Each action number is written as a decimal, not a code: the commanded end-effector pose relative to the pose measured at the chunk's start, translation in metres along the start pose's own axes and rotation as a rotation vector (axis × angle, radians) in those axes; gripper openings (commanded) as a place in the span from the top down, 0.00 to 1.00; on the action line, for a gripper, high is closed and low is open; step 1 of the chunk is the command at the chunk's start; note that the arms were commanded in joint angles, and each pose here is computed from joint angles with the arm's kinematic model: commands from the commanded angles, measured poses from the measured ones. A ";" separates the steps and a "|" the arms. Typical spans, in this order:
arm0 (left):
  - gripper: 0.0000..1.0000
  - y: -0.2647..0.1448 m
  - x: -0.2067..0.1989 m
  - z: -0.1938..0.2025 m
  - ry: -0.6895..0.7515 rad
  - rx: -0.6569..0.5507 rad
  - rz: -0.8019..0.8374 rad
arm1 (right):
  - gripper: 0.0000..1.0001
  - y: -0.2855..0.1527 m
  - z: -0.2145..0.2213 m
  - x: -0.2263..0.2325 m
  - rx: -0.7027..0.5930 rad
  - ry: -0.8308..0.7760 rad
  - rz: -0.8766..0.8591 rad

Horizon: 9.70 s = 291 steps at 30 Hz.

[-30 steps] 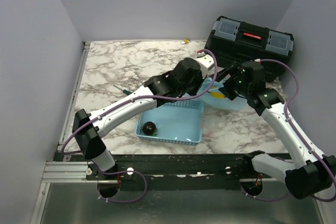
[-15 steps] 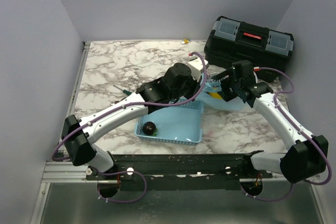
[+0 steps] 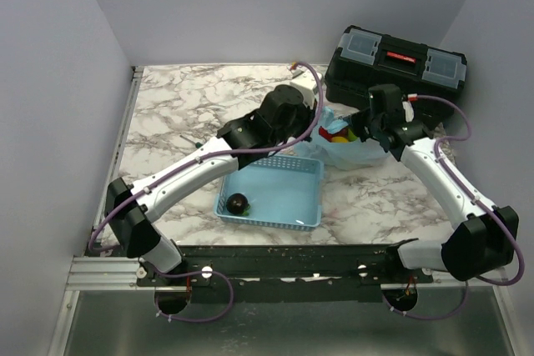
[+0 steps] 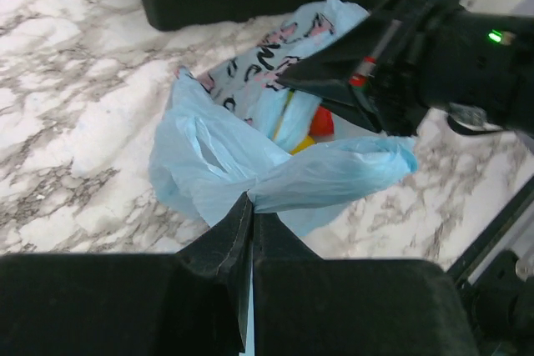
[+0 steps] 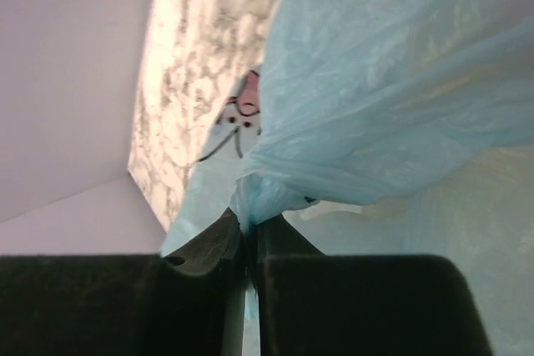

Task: Take the fake fruits out of the plastic bag
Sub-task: Untie the plastic bag at the center of the board, then take out the fake fruit from the plastic bag, then place the fake fruit in the bin.

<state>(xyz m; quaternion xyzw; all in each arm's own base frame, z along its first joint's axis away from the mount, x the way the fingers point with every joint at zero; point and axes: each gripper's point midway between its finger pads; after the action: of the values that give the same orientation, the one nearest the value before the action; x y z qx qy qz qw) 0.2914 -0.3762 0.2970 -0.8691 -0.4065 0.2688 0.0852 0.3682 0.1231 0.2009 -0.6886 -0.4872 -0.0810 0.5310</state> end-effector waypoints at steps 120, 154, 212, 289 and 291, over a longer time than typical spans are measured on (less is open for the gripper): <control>1.00 -0.040 0.021 0.046 -0.084 -0.068 -0.063 | 0.42 -0.105 0.074 0.017 0.217 -0.744 -0.547; 1.00 -0.042 0.029 0.032 -0.170 -0.001 0.037 | 0.48 -0.008 0.069 -0.080 -0.041 -0.652 -0.217; 1.00 -0.028 0.023 0.062 -0.178 0.124 0.071 | 0.70 0.098 0.031 -0.068 -0.240 -0.897 0.060; 1.00 -0.058 0.082 0.038 -0.088 -0.040 -0.128 | 0.99 -0.043 0.303 -0.048 0.467 -1.485 -0.897; 1.00 -0.058 0.082 0.039 -0.087 -0.038 -0.129 | 0.95 -0.041 0.309 -0.049 0.478 -1.489 -0.906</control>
<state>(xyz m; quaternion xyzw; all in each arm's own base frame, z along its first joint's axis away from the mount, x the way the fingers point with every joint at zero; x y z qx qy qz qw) 0.2736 -0.2834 0.2486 -0.8327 -0.4634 0.2918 0.0820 0.1803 0.3244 0.0603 -0.1944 -0.9148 0.3167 0.1584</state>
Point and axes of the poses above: each gripper's point midway between its finger pads, its own y axis out along the fingers, its own x axis along the line the jaws close on, z = x × y, and after that the axes turned 12 degrees about -y, right-handed
